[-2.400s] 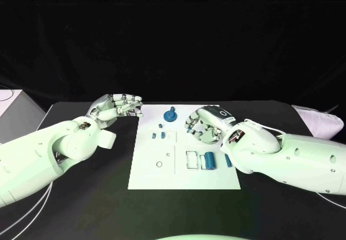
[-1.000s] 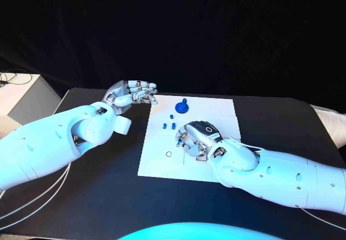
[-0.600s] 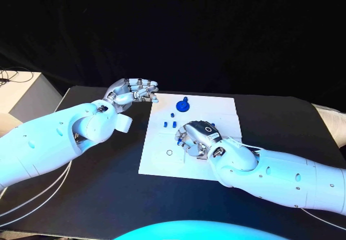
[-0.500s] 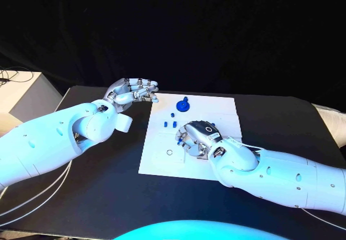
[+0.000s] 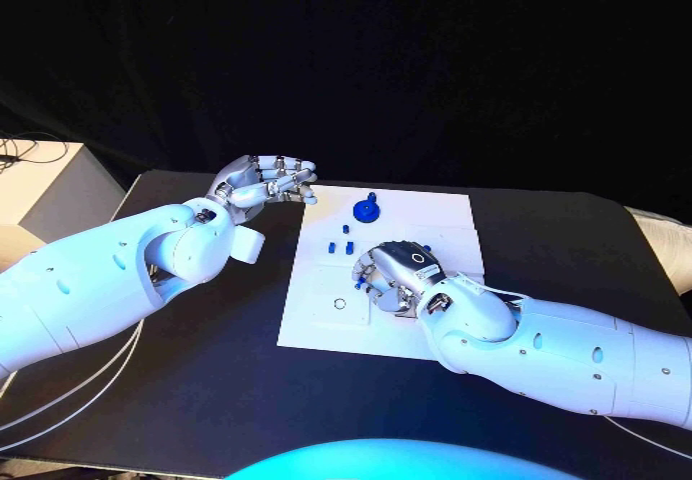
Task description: Assemble the parts on the task board
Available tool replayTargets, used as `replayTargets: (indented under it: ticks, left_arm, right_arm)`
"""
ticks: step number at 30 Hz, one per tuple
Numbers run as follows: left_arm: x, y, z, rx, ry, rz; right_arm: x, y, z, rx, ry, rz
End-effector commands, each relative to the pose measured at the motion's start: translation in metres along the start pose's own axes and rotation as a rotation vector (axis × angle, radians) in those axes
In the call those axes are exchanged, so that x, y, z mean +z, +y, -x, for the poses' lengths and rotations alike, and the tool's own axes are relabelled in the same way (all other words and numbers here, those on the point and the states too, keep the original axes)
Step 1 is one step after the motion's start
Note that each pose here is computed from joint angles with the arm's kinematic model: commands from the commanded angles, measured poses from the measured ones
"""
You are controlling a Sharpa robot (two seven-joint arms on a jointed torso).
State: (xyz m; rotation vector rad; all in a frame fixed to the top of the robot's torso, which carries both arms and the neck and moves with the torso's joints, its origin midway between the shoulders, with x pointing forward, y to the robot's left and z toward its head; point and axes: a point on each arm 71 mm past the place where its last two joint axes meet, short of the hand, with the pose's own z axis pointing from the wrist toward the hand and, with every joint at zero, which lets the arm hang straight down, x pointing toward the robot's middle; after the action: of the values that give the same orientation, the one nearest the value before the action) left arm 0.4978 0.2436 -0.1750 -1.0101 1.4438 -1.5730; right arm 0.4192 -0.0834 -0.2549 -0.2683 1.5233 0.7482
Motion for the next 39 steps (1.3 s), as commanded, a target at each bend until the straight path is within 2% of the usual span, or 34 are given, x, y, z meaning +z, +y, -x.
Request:
replayTargets:
  ticks: [1,11,18,23,39]
  left_arm:
    - [0.0001,-0.0007,-0.0018,-0.01,0.008,-0.004]
    - [-0.0007,-0.0011,-0.0012,-0.01,0.008,-0.002]
    - [-0.0011,-0.0012,-0.0007,-0.009,0.008,-0.001]
    - [-0.0014,-0.0013,-0.0002,-0.008,0.007,0.0]
    - [-0.0011,-0.0005,0.0007,-0.008,0.004,0.004]
  right_arm:
    - [0.001,0.001,-0.002,-0.022,0.013,0.007]
    - [0.002,0.001,-0.005,-0.033,0.026,0.003]
    - [0.002,0.002,-0.011,-0.052,0.089,0.018]
    - [0.002,0.003,-0.013,-0.049,0.11,0.035]
    - [0.0,-0.002,-0.01,-0.031,0.07,0.022]
